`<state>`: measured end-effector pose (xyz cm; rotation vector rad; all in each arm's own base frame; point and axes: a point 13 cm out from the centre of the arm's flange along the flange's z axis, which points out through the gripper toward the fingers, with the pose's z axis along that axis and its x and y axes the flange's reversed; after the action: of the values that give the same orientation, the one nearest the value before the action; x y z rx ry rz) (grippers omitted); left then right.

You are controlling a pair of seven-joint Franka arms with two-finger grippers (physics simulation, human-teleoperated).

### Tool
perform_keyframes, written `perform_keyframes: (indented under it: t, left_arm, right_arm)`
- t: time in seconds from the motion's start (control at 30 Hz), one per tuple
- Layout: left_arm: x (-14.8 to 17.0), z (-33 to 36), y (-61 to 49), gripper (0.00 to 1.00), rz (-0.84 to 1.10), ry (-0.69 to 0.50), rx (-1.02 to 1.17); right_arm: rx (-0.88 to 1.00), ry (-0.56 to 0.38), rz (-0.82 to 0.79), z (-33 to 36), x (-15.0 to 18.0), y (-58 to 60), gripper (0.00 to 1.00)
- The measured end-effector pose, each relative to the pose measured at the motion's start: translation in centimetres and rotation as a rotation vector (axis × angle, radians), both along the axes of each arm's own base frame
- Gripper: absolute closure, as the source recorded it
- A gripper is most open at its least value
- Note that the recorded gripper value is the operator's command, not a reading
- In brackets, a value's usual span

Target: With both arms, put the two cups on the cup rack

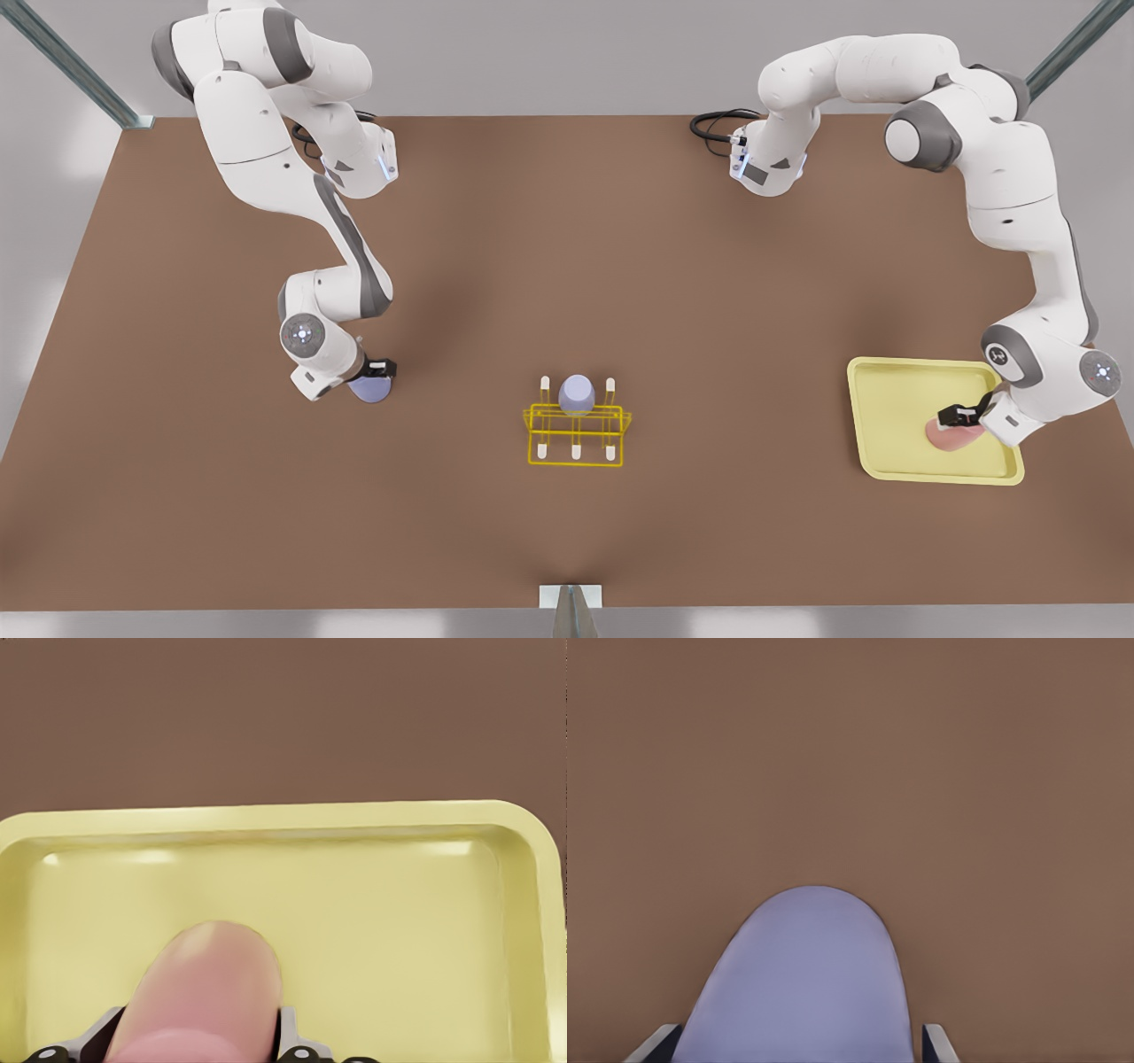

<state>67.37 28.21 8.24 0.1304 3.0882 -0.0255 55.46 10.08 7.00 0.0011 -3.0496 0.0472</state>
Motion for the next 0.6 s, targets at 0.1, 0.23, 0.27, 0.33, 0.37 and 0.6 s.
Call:
perform_keyframes:
  t: [0.1,0.23,0.27,0.33,0.37,0.6]
  left_arm:
    - [0.1,-0.1,-0.2,0.13,-0.006,0.0,0.002]
    - [0.2,-0.4,-0.5,0.13,-0.014,0.002,0.004]
    - [0.2,-0.5,-0.6,0.13,-0.016,0.003,0.004]
    - [0.2,-0.8,-0.7,0.13,-0.017,0.006,0.003]
    - [0.2,-0.8,-0.7,0.13,-0.017,0.007,0.003]
    - [0.2,-1.0,-0.8,0.16,-0.016,0.007,0.003]
  right_arm:
    - [0.001,-0.004,-0.003,0.0,0.1,-0.1,0.02]
    - [0.002,-0.01,-0.006,0.0,0.4,-0.1,0.13]
    - [0.003,-0.012,-0.007,0.0,0.5,-0.1,0.13]
    - [0.003,-0.013,-0.008,0.0,0.7,-0.1,0.13]
    - [0.004,-0.015,-0.008,0.0,0.8,-0.2,0.13]
    - [0.007,-0.029,-0.012,0.5,1.4,-0.3,0.17]
